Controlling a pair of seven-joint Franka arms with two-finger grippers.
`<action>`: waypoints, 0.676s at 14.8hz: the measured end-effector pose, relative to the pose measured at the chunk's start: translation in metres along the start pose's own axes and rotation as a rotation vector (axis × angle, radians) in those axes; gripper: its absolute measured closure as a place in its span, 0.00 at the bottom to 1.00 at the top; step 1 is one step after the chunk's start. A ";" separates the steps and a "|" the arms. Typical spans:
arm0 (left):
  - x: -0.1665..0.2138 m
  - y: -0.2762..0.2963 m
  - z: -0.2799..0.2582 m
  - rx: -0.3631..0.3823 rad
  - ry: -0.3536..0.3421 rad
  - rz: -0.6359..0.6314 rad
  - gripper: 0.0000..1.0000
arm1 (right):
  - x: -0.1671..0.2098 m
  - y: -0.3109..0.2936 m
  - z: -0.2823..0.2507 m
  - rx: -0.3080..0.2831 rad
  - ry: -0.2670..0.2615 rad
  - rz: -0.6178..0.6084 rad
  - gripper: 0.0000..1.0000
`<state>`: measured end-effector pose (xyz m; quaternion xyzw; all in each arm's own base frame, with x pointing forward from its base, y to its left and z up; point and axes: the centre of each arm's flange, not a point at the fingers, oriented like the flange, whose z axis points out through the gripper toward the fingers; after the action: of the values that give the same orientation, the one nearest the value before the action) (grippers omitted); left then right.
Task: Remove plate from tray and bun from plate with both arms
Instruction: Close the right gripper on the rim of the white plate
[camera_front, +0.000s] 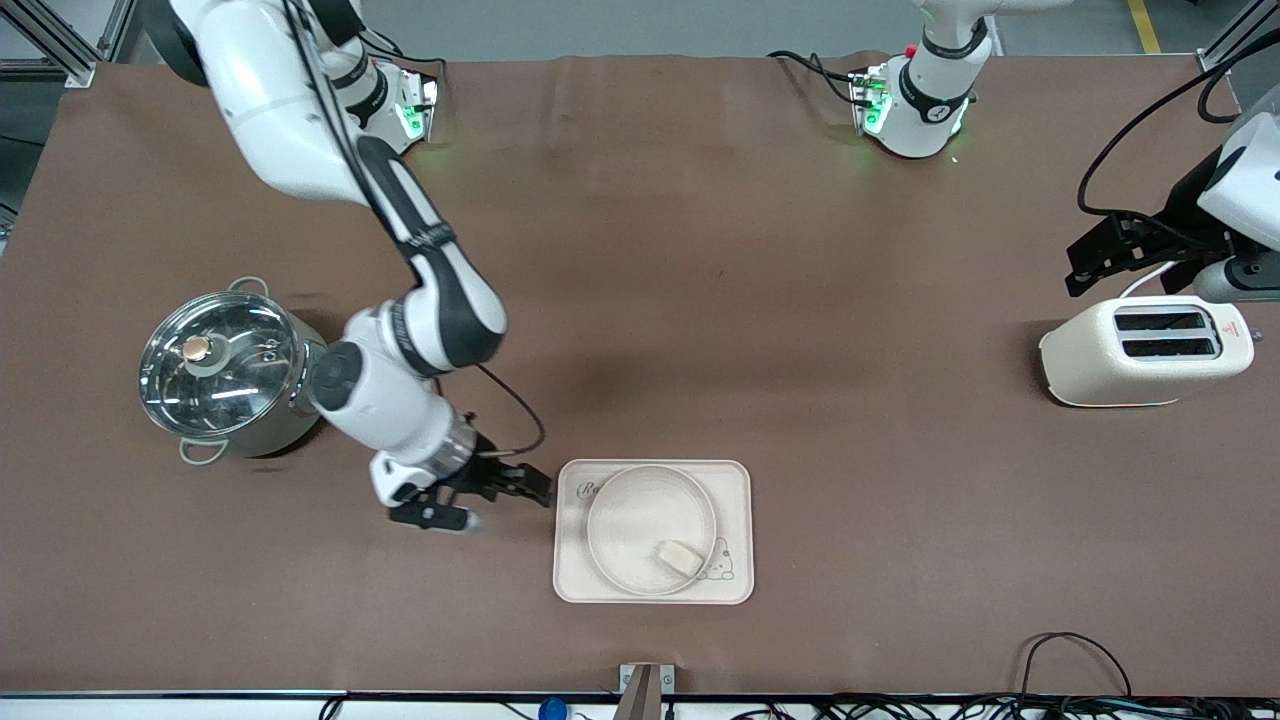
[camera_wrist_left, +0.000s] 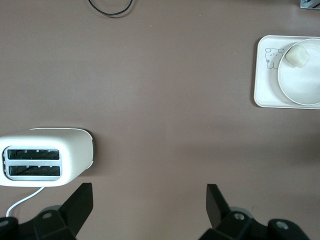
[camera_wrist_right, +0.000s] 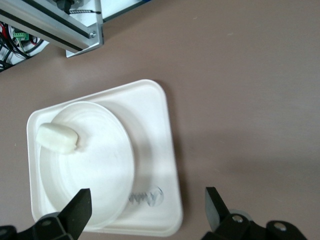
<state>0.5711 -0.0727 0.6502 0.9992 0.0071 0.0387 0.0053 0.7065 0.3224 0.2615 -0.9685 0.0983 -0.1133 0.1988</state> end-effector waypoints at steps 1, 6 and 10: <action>0.000 0.000 0.000 0.000 0.000 0.000 0.00 | -0.004 -0.004 0.022 0.009 0.011 0.010 0.00; 0.000 0.000 0.000 0.000 0.000 0.000 0.00 | -0.012 -0.010 0.078 0.055 0.032 0.028 0.03; 0.000 0.000 0.000 0.000 0.000 0.000 0.00 | -0.020 -0.007 0.098 0.070 0.041 0.034 0.32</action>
<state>0.5711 -0.0730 0.6504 0.9992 0.0070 0.0389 0.0054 0.7138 0.3689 0.1725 -0.9566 0.1147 -0.1334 0.2324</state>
